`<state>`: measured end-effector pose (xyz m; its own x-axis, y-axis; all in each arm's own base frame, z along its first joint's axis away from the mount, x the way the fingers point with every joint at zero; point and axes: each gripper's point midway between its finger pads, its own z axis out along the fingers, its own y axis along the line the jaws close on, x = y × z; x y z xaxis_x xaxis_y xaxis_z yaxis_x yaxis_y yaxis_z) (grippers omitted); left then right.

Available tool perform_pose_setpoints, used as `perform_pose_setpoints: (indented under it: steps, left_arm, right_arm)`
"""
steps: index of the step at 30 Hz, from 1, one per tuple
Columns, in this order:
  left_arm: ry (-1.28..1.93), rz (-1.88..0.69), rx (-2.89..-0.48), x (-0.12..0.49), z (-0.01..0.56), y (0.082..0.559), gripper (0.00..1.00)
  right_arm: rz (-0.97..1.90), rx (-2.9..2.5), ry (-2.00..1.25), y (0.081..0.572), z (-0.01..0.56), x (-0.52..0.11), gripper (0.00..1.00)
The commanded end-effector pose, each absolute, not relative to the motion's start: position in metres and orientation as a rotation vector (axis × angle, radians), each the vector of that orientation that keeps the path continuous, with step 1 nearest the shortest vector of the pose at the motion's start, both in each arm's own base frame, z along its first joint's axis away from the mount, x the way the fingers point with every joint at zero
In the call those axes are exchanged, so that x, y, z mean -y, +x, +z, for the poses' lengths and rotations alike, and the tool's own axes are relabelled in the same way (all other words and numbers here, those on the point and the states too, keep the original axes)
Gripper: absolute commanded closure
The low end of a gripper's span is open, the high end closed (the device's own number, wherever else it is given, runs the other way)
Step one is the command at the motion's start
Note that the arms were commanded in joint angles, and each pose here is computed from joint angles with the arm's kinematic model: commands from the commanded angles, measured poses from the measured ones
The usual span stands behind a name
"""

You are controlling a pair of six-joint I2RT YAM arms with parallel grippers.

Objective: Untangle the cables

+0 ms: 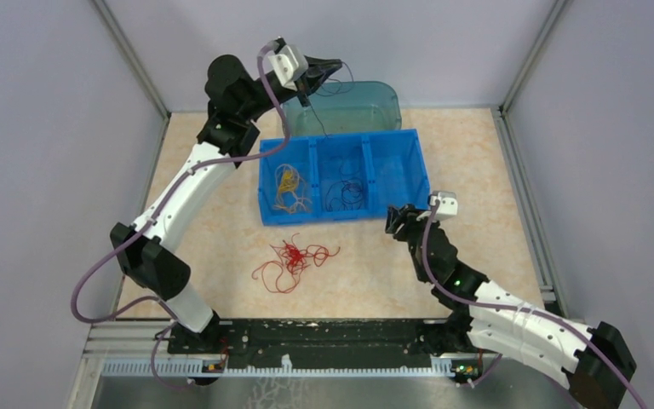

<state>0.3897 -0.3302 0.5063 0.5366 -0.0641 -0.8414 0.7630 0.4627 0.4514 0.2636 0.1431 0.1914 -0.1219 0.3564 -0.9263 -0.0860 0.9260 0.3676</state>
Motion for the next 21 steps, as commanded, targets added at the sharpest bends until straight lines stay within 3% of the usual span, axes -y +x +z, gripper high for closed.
perform_pose_setpoints:
  steps: [1,8,13,18,21]
  left_arm:
    - [0.997,-0.633,-0.925,0.341,0.474,0.396,1.00]
    - [1.074,-0.585,-1.057,0.343,0.397,0.415,1.00]
    - [1.091,-0.598,-1.101,0.351,0.371,0.422,1.00]
    - [1.091,-0.595,-1.092,0.355,0.372,0.426,1.00]
    - [1.067,-0.560,-1.024,0.351,0.405,0.426,1.00]
  right_arm:
    - [0.433,-1.583,0.252,0.266,0.224,-0.143,0.49]
    - [0.423,-1.569,0.261,0.265,0.228,-0.138,0.49]
    - [0.418,-1.559,0.269,0.264,0.230,-0.134,0.49]
    - [0.409,-1.567,0.266,0.265,0.225,-0.133,0.49]
    - [0.406,-1.570,0.264,0.265,0.224,-0.133,0.49]
